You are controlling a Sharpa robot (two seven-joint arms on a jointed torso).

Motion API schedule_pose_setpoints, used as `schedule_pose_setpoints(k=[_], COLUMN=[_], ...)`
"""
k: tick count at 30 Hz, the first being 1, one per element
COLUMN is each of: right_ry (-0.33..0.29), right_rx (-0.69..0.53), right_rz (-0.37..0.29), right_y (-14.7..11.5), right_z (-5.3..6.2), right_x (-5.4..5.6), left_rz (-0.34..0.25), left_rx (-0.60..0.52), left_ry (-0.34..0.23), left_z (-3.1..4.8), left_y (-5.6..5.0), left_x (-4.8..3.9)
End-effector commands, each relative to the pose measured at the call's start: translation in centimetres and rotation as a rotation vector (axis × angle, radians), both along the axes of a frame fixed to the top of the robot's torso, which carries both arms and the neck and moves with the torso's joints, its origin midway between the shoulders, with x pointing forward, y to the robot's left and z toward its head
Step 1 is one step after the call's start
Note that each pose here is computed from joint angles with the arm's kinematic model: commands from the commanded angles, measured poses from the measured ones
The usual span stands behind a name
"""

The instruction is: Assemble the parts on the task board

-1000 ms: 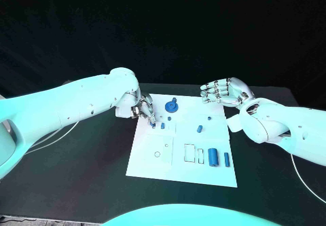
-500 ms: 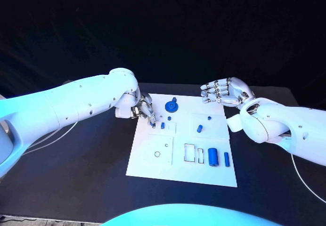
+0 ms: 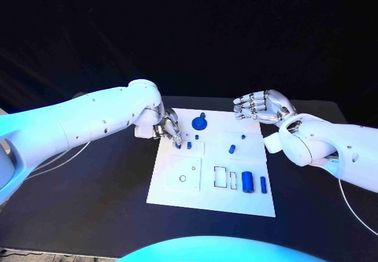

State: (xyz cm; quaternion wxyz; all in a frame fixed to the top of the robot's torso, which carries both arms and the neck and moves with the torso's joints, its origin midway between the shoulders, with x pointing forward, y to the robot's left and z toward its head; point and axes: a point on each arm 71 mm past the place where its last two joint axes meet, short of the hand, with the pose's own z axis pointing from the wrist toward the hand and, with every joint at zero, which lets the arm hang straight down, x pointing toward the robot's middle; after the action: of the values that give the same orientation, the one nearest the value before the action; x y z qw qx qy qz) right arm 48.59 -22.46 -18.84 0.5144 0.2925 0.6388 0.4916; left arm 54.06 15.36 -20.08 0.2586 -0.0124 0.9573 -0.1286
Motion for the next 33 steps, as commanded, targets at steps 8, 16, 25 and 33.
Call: schedule_pose_setpoints(k=[8, 16, 25, 33], right_ry=[-0.007, -0.007, -0.007, -0.006], right_rx=[0.002, 0.002, 0.002, 0.002], right_rz=[0.021, 0.021, 0.022, 0.022], right_y=[0.17, 0.17, 0.19, 0.20], right_z=[0.04, 0.04, 0.02, 0.01], right_x=[-0.10, -0.10, -0.09, -0.09], left_rz=[0.005, 0.019, 0.034, 0.038], left_rx=[0.004, 0.006, -0.008, -0.012], left_ry=[-0.003, -0.032, -0.058, -0.060], left_z=[0.06, 0.15, 0.27, 0.28], left_y=[0.01, 0.18, 0.14, 0.15], left_x=[-0.02, 0.19, 0.24, 0.23])
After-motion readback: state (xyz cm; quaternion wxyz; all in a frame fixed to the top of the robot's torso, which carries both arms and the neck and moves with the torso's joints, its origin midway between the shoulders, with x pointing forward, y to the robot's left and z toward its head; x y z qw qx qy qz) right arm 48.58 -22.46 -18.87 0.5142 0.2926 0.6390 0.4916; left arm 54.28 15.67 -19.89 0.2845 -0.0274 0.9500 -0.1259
